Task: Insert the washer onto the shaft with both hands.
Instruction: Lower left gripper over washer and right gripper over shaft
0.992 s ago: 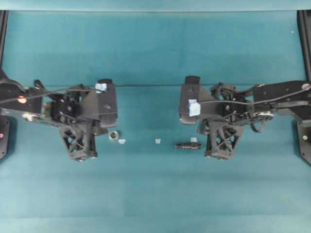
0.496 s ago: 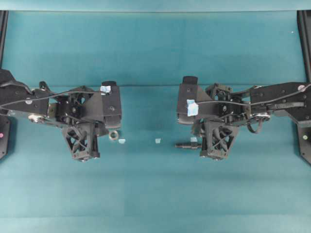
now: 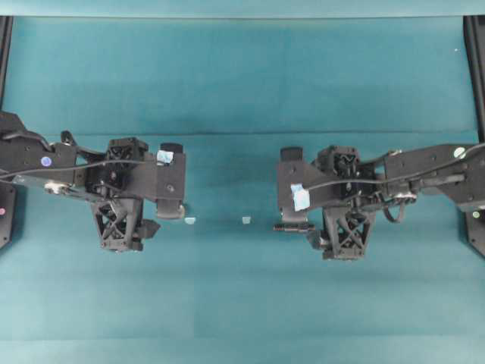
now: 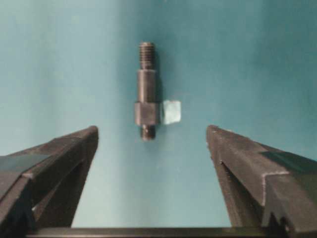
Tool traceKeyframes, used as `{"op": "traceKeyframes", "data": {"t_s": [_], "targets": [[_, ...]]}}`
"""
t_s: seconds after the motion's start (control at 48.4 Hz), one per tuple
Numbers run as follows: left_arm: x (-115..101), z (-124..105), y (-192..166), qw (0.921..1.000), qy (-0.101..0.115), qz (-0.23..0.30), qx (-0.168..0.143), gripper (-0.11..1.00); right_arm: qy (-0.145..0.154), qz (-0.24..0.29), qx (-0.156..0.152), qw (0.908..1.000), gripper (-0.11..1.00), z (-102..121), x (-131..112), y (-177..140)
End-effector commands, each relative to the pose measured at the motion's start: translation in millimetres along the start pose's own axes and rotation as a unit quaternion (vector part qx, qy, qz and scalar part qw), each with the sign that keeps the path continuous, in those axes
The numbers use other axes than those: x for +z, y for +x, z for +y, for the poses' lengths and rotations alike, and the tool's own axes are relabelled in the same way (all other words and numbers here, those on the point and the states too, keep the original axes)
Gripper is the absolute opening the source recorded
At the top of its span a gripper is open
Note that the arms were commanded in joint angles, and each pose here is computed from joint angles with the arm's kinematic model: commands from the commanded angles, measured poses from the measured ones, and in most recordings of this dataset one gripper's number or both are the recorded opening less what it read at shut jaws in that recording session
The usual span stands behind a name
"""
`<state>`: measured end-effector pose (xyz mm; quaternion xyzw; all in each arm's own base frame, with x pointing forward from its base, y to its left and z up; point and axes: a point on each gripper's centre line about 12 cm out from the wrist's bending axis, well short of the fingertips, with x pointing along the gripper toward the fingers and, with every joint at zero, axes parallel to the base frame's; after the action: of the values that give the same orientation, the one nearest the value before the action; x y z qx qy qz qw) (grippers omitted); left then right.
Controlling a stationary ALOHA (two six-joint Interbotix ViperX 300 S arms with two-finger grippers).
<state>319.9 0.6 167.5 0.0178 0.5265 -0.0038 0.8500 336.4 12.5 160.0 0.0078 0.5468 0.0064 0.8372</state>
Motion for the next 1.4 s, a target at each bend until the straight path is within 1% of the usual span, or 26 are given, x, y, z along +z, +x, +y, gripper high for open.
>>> {"op": "traceKeyframes", "data": {"t_s": [0.0,0.248,0.413,0.682,0.826,1.012,1.198,1.384], "targets": [[6.2,2.2,-0.6,0.9998,-0.001,-0.020,0.002,0.89,-0.005,-0.018,0.000,0.9998,0.95,0.6,4.6,-2.3],[9.9,2.1,8.8,0.9994,0.000,-0.036,0.002,0.89,-0.004,-0.022,0.000,0.9997,0.95,-0.1,1.9,5.1],[6.7,1.8,17.9,0.9997,-0.001,-0.026,0.001,0.89,-0.003,-0.025,0.000,0.9997,0.95,-0.1,2.3,11.1],[7.0,3.6,30.2,0.9995,-0.002,-0.031,0.002,0.88,-0.003,-0.029,0.000,0.9996,0.95,-0.2,3.1,20.3],[3.4,6.5,39.6,0.9998,-0.005,-0.020,0.004,0.88,-0.001,-0.025,0.001,0.9997,0.95,-0.1,2.1,25.3],[-1.6,6.2,50.4,1.0000,0.004,-0.004,0.003,0.88,0.001,-0.023,0.002,0.9997,0.95,0.0,-0.1,32.7],[-2.1,6.6,56.4,1.0000,0.004,-0.005,0.003,0.88,0.007,-0.017,0.004,0.9998,0.95,0.3,-5.3,40.7],[-3.7,7.6,59.2,1.0000,0.002,0.000,0.004,0.88,0.007,-0.014,0.004,0.9999,0.95,0.2,-8.2,44.5]]}}
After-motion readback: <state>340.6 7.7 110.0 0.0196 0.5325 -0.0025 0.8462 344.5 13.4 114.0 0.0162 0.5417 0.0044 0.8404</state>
